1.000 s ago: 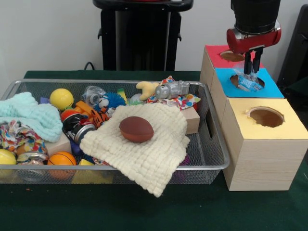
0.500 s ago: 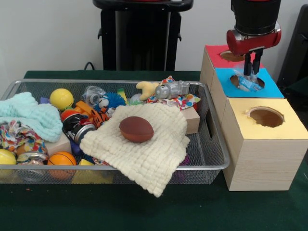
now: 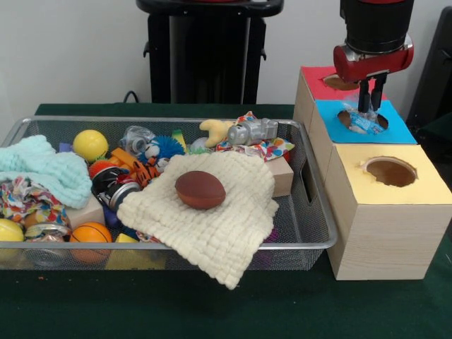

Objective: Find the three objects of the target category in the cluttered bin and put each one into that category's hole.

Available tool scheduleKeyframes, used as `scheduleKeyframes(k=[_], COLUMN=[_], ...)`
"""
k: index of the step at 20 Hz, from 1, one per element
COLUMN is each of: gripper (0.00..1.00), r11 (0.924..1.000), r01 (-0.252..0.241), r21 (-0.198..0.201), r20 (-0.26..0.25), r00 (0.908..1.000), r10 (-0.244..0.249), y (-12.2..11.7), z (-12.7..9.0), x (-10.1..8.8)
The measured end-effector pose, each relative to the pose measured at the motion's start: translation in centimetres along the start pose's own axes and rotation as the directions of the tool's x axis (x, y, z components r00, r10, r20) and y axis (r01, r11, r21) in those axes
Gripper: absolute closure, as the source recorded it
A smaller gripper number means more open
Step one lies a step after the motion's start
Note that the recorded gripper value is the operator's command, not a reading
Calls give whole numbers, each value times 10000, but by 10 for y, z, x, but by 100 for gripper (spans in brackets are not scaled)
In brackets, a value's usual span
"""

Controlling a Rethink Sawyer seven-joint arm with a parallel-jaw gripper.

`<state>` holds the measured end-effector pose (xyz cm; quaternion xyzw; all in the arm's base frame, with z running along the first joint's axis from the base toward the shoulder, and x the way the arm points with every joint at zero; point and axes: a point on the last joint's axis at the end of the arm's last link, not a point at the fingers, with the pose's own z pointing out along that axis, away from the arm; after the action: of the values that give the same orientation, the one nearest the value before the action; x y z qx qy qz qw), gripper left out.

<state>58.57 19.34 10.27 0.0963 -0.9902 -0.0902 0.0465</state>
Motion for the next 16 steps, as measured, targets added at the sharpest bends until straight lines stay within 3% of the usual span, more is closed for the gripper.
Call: scheduleKeyframes(k=[9, 10, 16], gripper=[100, 0, 0], r11=[9999, 9999, 9997], r01=[40, 46, -30], r21=[106, 138, 261], r20=[-85, -47, 164], r00=[10000, 10000, 9999], r10=[-39, -46, 26], y=[1, 1, -5], z=[-1, -2, -8], x=[-1, -3, -12])
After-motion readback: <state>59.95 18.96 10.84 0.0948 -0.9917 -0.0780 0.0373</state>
